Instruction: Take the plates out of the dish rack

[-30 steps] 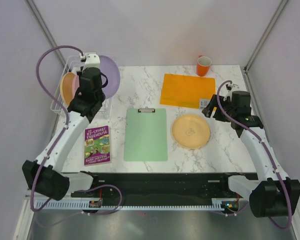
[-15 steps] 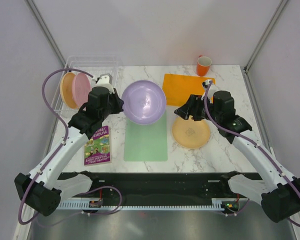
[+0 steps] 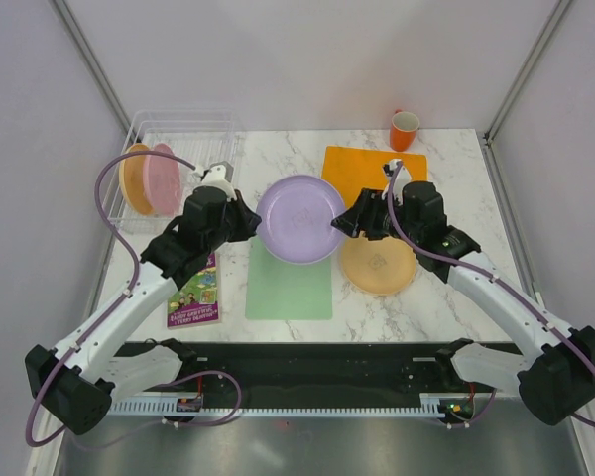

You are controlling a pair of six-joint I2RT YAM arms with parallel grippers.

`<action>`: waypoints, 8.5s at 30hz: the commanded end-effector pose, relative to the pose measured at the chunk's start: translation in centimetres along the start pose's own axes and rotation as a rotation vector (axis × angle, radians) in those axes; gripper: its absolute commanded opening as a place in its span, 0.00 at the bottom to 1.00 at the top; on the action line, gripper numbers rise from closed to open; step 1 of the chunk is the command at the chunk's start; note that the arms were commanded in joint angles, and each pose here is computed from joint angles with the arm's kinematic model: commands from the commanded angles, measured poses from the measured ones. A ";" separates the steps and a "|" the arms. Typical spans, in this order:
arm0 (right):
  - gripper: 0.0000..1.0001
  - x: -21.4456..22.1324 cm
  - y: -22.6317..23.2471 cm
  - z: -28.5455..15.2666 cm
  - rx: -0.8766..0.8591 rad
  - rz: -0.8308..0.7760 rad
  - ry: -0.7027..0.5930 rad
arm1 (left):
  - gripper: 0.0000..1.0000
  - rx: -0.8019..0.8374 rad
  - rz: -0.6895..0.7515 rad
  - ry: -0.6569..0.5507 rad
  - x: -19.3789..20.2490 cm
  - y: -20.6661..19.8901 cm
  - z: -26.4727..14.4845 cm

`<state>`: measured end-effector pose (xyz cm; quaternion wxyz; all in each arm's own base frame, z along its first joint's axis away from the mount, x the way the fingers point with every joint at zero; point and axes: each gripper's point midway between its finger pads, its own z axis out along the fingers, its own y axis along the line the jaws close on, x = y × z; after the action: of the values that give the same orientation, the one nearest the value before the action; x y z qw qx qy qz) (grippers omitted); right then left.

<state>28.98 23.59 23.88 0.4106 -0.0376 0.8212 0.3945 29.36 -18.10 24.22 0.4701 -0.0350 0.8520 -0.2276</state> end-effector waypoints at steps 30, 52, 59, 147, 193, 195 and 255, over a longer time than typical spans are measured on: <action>0.00 -0.9 -13.2 -7.4 0.540 0.015 -0.035 | 1.00 -0.141 0.043 -0.204 -1.9 4.1 -4.1; 0.00 6.5 -18.5 -8.4 0.656 0.189 0.103 | 1.00 -0.223 0.111 -0.278 -2.7 6.4 -6.3; 0.00 7.1 -20.0 -8.9 0.724 0.193 0.104 | 1.00 -0.274 0.132 -0.308 -3.5 7.2 -7.0; 0.76 3.6 -20.9 -5.2 0.596 0.060 0.162 | 0.13 -1.049 0.264 -0.164 -14.9 31.3 3.1; 0.76 -3.8 -8.1 -8.1 0.204 0.029 -0.143 | 0.02 -0.036 -0.009 -0.209 -10.0 4.4 -3.0; 0.75 -4.1 -6.7 -8.0 0.152 0.042 -0.157 | 0.02 -0.003 -0.047 -0.166 -8.4 3.9 -2.3; 0.00 -0.4 0.9 -0.3 -0.012 -0.038 -0.061 | 0.02 0.355 -0.046 0.100 2.2 -6.7 -1.3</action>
<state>27.97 23.49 22.93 0.4132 -0.0368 0.8259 0.3817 27.01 -22.03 22.87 0.4101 0.0153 0.8550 -0.3172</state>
